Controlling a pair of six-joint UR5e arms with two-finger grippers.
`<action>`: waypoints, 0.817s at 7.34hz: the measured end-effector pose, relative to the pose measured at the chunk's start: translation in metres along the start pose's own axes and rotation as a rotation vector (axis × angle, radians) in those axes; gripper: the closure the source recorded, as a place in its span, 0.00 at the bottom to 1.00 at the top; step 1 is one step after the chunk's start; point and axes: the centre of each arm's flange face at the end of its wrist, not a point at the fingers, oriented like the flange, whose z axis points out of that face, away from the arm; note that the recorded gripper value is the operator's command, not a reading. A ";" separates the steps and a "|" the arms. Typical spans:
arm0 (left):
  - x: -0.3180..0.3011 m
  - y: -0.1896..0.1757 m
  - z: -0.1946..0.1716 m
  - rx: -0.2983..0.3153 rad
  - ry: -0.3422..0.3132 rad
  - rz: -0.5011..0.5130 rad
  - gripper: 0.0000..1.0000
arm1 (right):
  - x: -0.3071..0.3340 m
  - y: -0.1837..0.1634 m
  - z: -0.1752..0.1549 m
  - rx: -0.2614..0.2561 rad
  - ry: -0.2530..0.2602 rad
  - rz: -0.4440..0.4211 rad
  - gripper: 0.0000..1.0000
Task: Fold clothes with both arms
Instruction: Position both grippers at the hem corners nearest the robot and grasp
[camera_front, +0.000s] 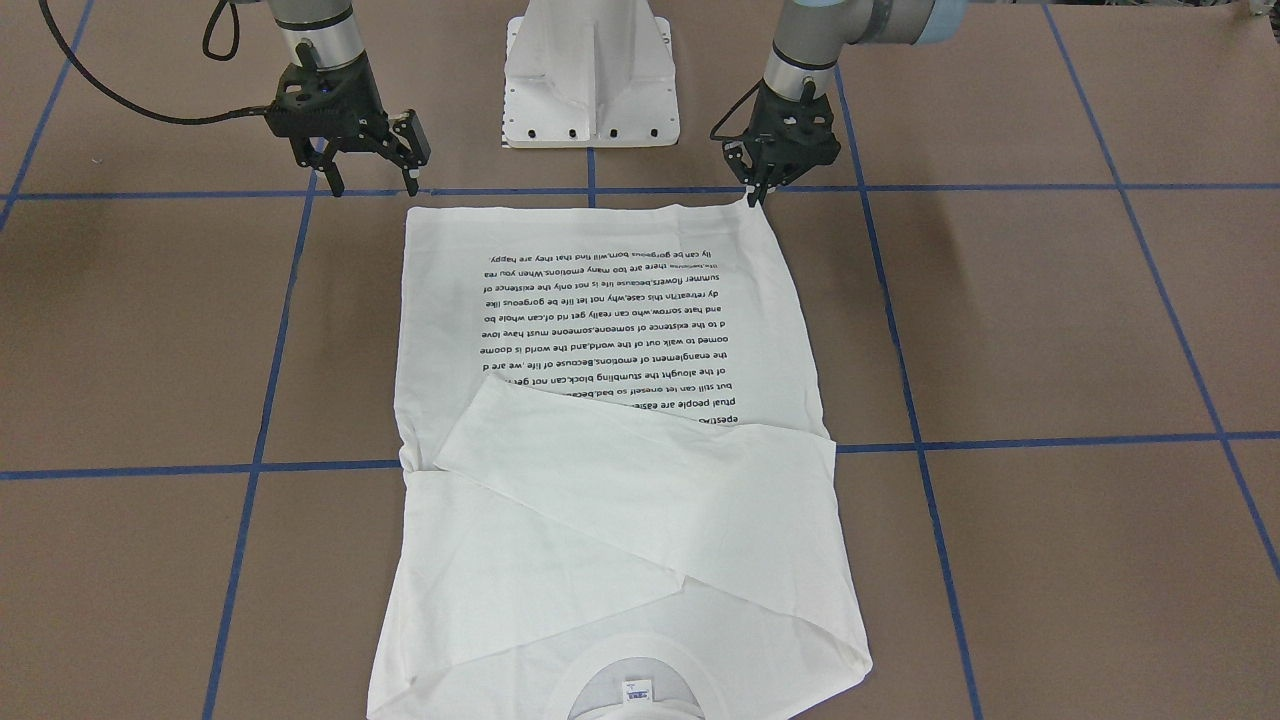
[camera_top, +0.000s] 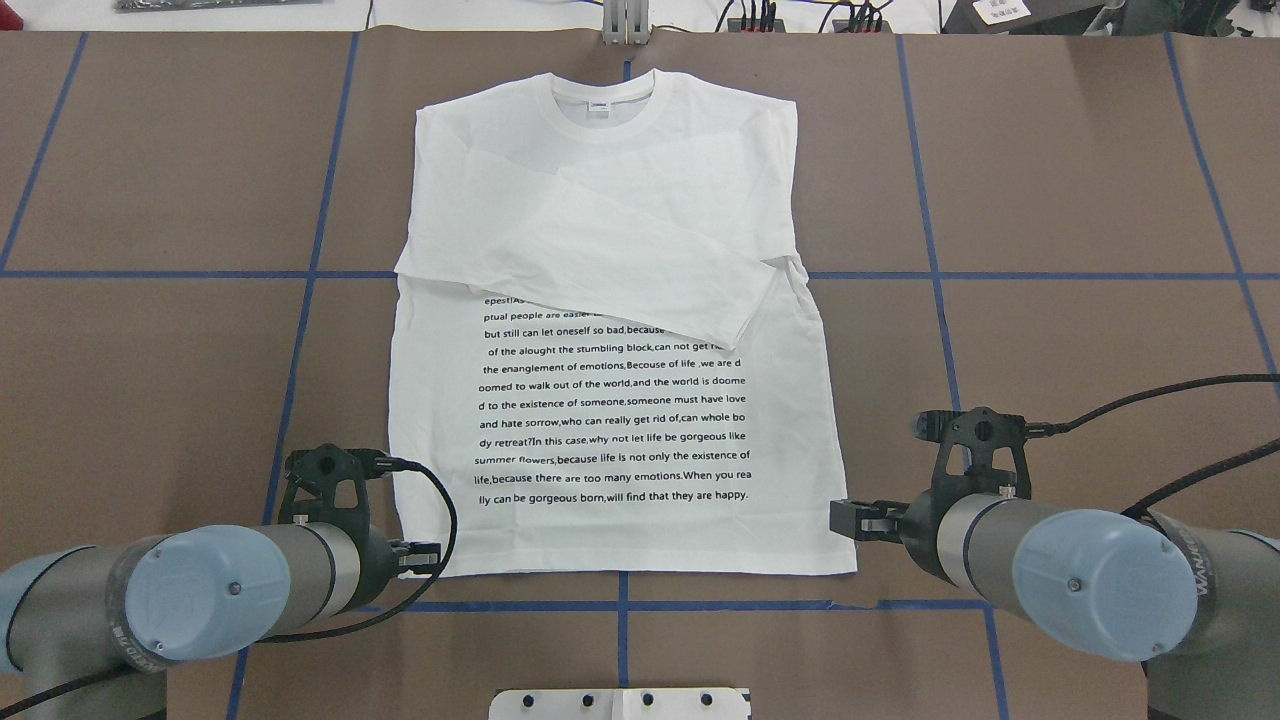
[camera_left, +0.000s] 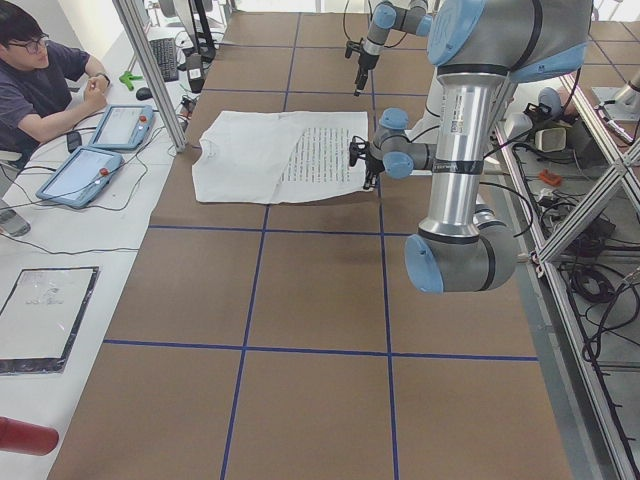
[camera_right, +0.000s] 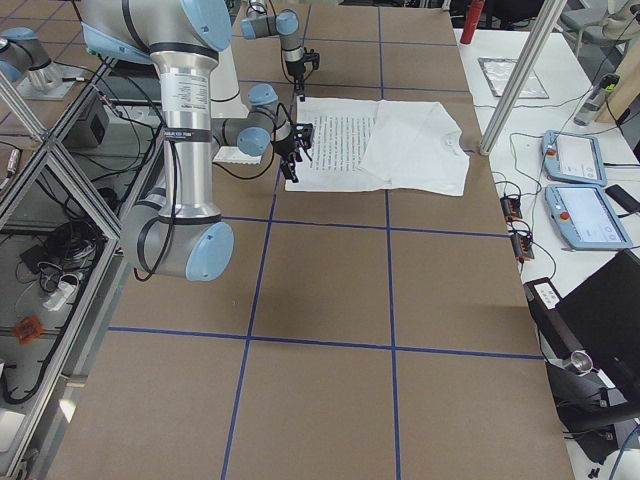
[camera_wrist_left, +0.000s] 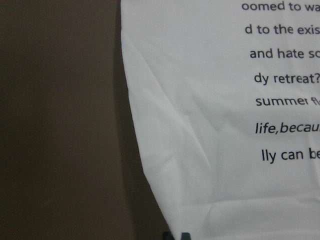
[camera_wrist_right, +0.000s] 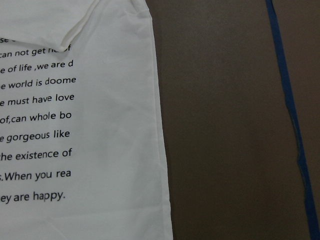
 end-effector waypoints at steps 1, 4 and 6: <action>0.007 -0.001 -0.005 0.005 0.017 -0.001 1.00 | 0.010 0.009 0.007 0.005 -0.030 0.006 0.15; 0.014 -0.006 -0.025 0.044 0.055 -0.001 1.00 | 0.013 0.033 0.033 0.040 -0.040 0.030 0.26; 0.016 -0.009 -0.034 0.069 0.067 -0.002 1.00 | -0.003 0.041 0.051 0.062 -0.044 0.030 0.30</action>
